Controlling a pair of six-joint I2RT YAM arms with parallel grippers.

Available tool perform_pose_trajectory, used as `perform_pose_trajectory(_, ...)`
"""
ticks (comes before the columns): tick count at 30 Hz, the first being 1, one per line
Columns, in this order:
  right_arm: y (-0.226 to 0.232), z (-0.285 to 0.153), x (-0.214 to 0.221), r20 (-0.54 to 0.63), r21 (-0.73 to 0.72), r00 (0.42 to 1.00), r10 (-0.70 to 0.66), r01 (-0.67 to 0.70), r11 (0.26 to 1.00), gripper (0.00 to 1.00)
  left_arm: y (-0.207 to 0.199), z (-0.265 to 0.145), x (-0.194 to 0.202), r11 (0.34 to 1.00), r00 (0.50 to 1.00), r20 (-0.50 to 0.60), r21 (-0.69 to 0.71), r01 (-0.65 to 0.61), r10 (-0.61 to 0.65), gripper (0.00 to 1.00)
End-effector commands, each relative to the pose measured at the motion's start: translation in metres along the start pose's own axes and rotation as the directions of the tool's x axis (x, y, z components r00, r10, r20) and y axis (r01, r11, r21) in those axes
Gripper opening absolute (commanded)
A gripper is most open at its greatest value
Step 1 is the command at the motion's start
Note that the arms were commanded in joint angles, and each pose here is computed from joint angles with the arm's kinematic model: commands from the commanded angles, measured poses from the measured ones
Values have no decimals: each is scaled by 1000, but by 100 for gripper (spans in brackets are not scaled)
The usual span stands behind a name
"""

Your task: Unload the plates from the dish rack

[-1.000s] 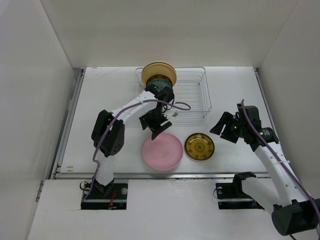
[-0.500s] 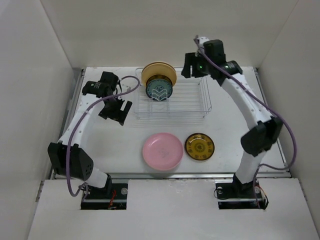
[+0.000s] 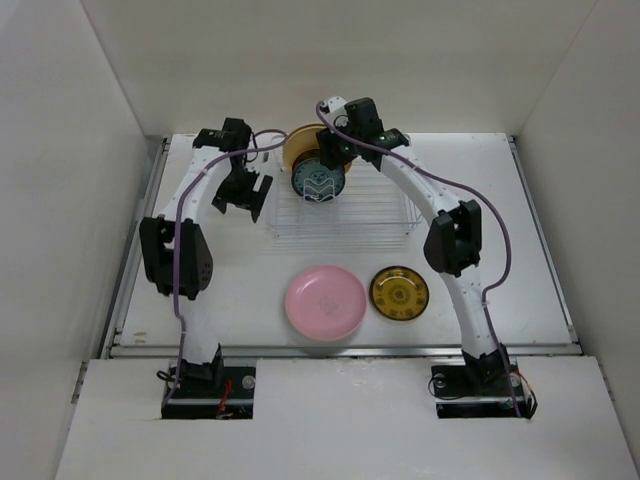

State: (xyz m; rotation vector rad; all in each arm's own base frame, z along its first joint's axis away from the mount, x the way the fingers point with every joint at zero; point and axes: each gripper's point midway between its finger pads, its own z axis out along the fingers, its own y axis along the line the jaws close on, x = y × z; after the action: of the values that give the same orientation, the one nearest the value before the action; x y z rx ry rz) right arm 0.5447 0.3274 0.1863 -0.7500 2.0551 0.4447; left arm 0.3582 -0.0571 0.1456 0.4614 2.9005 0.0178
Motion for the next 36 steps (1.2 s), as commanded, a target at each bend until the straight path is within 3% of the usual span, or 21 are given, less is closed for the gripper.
perform_pose_trajectory(1, -4, 12, -29, 125, 7, 990, -58, 58, 998, 60, 3, -3, -40, 998, 996, 62, 12, 63, -64, 81)
perform_pose_trajectory(4, -10, 31, -9, 87, 21, 995, -51, 49, 999, 59, -3, 20, -61, 993, 994, 36, 55, 100, -102, 81)
perform_pose_trajectory(8, -1, 31, -9, 93, -27, 994, -51, 53, 998, 40, -12, 26, -81, 984, 987, 62, 110, 141, -149, 79)
perform_pose_trajectory(9, 0, 31, -9, 94, -36, 994, -51, 54, 998, 26, -18, 25, -85, 980, 986, 71, 145, 138, -149, 77)
perform_pose_trajectory(11, 0, 20, -14, 101, -25, 993, -52, 55, 998, 16, -25, 28, -89, 971, 984, 74, 188, 145, -161, 68)
perform_pose_trajectory(13, -3, 11, -19, 116, 2, 991, -66, 66, 998, 16, -36, 28, -91, 955, 980, 69, 247, 162, -184, 56)
perform_pose_trajectory(14, -6, 2, -23, 131, 32, 987, -93, 89, 996, 18, -42, 32, -90, 944, 979, 50, 277, 177, -198, 41)
perform_pose_trajectory(18, -10, -9, -29, 141, 60, 982, -123, 116, 991, 18, -65, 40, -90, 932, 984, 12, 323, 164, -178, 12)
perform_pose_trajectory(21, -12, -18, -38, 155, 83, 978, -137, 125, 989, 7, -73, 45, -87, 931, 985, -9, 325, 166, -173, 0)
perform_pose_trajectory(22, -12, -18, -38, 156, 82, 979, -128, 116, 990, 0, -73, 45, -87, 928, 982, -14, 324, 181, -187, 0)
perform_pose_trajectory(28, -16, -51, -82, 277, 145, 952, -129, 91, 985, 0, -70, 43, -85, 931, 976, -12, 299, 210, -217, 0)
perform_pose_trajectory(36, -19, -78, -88, 284, 186, 949, -140, 89, 978, 0, -61, 30, -87, 934, 961, 28, 246, 260, -275, 0)
